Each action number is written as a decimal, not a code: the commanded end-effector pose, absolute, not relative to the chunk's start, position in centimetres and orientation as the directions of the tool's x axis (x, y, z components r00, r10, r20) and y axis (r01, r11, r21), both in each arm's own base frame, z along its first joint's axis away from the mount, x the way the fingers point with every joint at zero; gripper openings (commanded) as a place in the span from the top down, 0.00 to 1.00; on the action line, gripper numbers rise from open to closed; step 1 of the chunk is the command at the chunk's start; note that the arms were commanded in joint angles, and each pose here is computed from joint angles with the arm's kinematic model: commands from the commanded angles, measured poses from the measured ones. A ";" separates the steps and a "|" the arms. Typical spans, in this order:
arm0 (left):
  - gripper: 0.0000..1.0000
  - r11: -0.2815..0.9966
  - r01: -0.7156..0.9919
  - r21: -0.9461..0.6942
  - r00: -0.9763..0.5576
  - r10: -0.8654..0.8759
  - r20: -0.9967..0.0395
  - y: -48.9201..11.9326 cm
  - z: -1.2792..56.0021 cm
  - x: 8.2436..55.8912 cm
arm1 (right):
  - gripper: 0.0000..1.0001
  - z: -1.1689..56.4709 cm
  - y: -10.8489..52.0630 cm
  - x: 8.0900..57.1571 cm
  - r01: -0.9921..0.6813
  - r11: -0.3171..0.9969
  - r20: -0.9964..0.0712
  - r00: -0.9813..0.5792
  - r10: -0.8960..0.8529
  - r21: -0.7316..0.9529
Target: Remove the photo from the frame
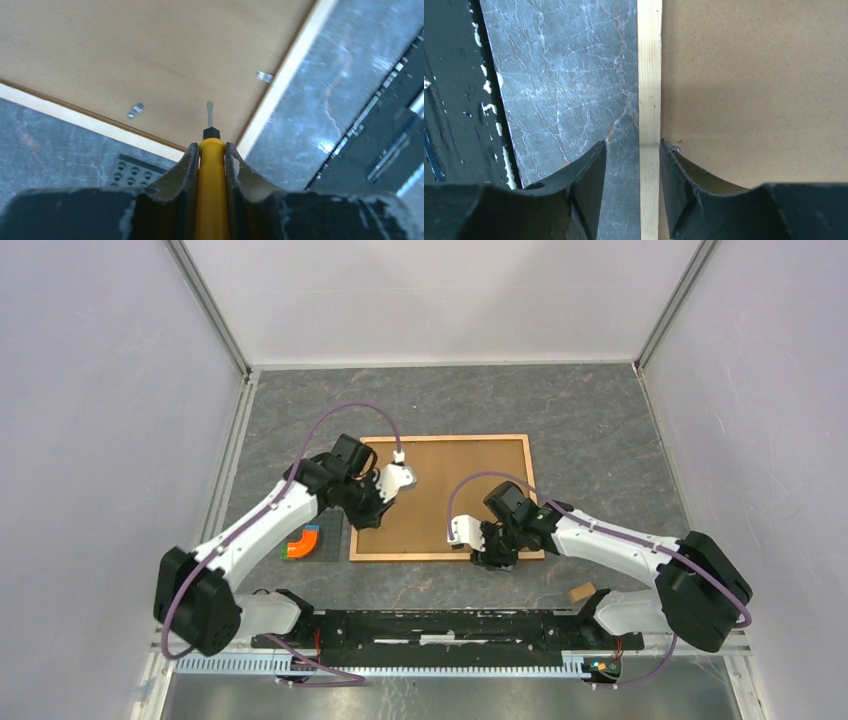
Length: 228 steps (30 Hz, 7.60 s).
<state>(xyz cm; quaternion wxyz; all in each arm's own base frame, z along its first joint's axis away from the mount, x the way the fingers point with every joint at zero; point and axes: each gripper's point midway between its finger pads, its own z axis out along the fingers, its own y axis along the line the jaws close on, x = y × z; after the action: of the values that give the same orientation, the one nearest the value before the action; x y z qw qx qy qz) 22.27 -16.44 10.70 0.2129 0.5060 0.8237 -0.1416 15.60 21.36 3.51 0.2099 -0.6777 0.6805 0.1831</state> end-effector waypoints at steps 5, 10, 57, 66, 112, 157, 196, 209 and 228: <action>0.98 0.271 0.962 -0.039 -0.253 0.824 -0.507 -15.7 10.4 17.7 | 0.45 7.3 21.3 16.9 -1.000 -0.009 -0.617 0.013 -0.787 -0.009; 0.98 0.429 0.900 -0.081 -0.401 0.739 -0.541 -17.3 11.5 19.8 | 0.41 9.0 19.5 21.2 -0.991 0.133 -0.635 -0.082 -0.769 -0.033; 0.98 0.746 0.637 -0.194 -0.669 0.410 -0.620 -14.6 16.0 27.4 | 1.00 2.2 5.4 36.3 -0.652 0.758 -0.469 -0.668 -0.578 -0.006; 0.98 0.640 0.767 -0.039 -0.537 0.608 -0.584 -14.6 15.6 27.2 | 1.00 3.0 9.4 42.9 -0.896 0.443 -0.466 -0.379 -0.799 -0.032; 0.98 -0.013 0.978 0.207 0.078 0.948 -0.310 -20.2 10.8 31.9 | 1.00 0.4 13.2 47.1 -0.960 0.273 -0.463 -0.212 -0.861 -0.068; 0.98 -0.107 0.985 0.139 0.138 0.961 -0.239 -20.6 11.8 31.6 | 1.00 -0.3 12.8 48.7 -0.934 0.347 -0.450 -0.274 -0.850 -0.086; 0.98 -0.243 0.970 0.006 0.242 0.965 -0.104 -16.6 7.9 26.7 | 1.00 -0.7 12.4 49.1 -0.919 0.381 -0.446 -0.300 -0.843 -0.102; 0.98 -0.209 0.975 -0.076 0.193 0.965 -0.178 -17.8 8.0 24.3 | 1.00 -0.9 12.2 49.4 -0.905 0.410 -0.442 -0.325 -0.836 -0.111; 0.98 -0.255 0.952 -0.171 0.217 0.952 -0.216 -18.3 7.4 20.5 | 1.00 -1.4 11.9 49.4 -0.885 0.452 -0.435 -0.366 -0.823 -0.111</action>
<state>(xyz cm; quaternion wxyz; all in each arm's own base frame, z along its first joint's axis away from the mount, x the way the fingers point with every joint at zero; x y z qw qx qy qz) 26.48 -18.87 8.01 0.0712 0.7883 0.6094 -0.0465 49.89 13.28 2.99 0.2565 -0.5416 0.7955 0.0894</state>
